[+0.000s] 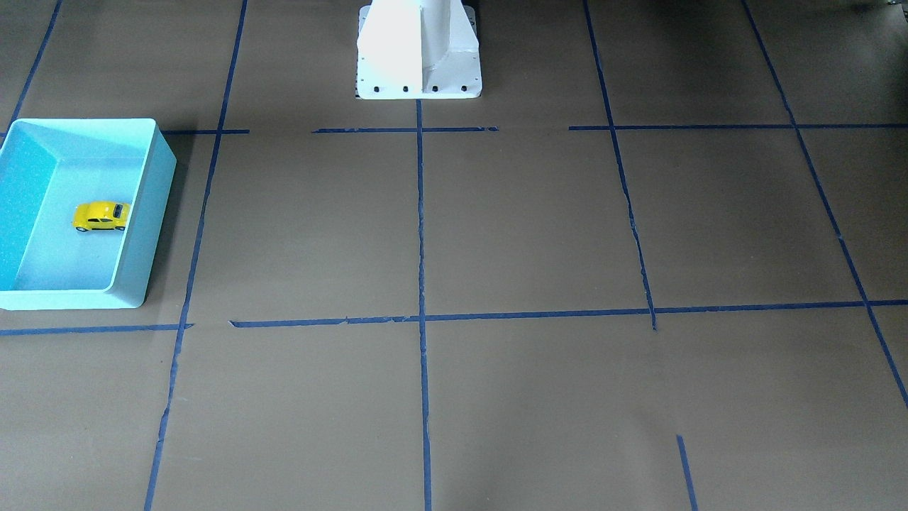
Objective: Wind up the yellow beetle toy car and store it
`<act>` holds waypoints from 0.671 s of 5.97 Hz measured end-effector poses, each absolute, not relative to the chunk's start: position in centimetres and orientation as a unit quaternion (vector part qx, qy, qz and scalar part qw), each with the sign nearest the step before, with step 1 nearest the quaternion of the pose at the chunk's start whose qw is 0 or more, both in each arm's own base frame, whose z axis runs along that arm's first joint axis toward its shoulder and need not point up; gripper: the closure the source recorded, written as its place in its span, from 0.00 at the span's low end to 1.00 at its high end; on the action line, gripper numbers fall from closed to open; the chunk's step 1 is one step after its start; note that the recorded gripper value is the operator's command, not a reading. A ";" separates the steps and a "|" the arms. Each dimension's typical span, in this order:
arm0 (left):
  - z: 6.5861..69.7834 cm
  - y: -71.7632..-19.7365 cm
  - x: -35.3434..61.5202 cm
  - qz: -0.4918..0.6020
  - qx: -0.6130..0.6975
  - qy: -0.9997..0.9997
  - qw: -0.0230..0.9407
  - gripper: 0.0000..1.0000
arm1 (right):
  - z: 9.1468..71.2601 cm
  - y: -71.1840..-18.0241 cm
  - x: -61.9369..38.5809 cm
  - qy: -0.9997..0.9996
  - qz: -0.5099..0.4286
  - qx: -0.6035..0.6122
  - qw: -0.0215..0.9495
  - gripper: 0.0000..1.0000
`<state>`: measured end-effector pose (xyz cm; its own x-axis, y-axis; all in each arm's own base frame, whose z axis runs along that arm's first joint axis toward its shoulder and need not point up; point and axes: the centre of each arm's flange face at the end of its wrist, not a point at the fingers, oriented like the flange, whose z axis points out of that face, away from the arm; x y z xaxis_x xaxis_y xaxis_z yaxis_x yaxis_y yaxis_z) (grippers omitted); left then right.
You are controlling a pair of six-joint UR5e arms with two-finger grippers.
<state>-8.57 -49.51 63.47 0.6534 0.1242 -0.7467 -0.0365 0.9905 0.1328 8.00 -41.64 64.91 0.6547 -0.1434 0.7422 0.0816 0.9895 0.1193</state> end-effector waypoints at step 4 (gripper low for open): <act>63.5 -49.5 -8.6 0.044 0.053 0.414 0.908 0.00 | 62.8 -43.7 7.0 -0.355 -0.024 0.022 0.934 0.00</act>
